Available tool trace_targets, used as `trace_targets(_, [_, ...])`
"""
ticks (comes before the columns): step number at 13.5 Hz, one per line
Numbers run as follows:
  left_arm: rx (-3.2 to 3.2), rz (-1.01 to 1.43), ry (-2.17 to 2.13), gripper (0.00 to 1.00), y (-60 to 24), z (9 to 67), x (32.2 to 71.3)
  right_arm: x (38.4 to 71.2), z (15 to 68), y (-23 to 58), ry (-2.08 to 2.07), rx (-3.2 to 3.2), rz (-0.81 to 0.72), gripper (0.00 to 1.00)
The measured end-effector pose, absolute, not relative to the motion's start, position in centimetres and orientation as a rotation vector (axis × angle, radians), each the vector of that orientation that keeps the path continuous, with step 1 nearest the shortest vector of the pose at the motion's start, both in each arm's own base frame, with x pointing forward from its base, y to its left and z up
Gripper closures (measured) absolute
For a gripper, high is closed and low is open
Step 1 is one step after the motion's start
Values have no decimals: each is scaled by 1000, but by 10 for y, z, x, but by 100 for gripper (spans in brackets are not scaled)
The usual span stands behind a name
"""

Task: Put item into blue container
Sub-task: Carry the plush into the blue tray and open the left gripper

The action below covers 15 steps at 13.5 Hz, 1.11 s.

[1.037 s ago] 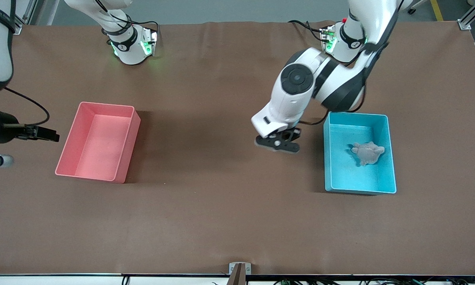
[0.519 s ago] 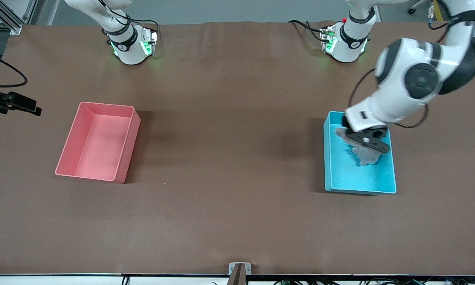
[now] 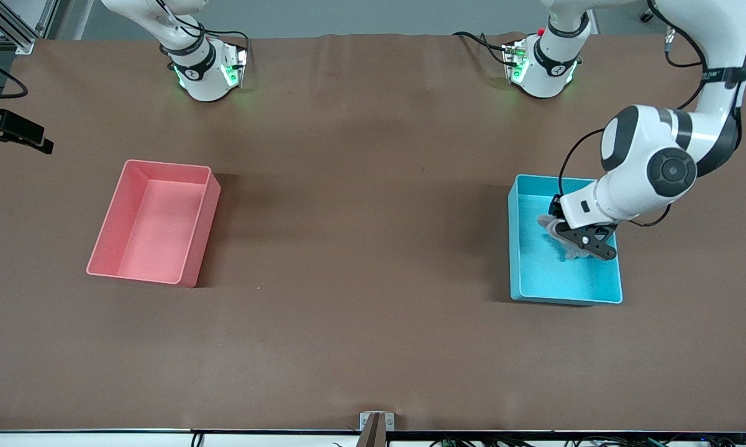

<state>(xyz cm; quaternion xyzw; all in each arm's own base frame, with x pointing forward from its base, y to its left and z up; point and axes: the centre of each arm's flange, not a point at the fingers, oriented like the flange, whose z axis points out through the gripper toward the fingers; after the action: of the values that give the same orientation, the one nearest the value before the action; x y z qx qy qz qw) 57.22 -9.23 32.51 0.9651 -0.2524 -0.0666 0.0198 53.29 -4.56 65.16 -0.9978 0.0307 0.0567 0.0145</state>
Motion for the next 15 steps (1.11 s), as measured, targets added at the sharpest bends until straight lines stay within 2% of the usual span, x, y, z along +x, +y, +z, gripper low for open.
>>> trace_targets(8, [3001,-212,-783,65,-84,236,585,519,667,-42,82,-3104,172,0])
trace_targets(14, [2993,-200,-775,54,-87,220,588,516,660,-35,63,-3099,232,0])
trace_targets(15, [2995,-195,-770,45,-88,221,589,516,657,-35,62,-3098,243,0])
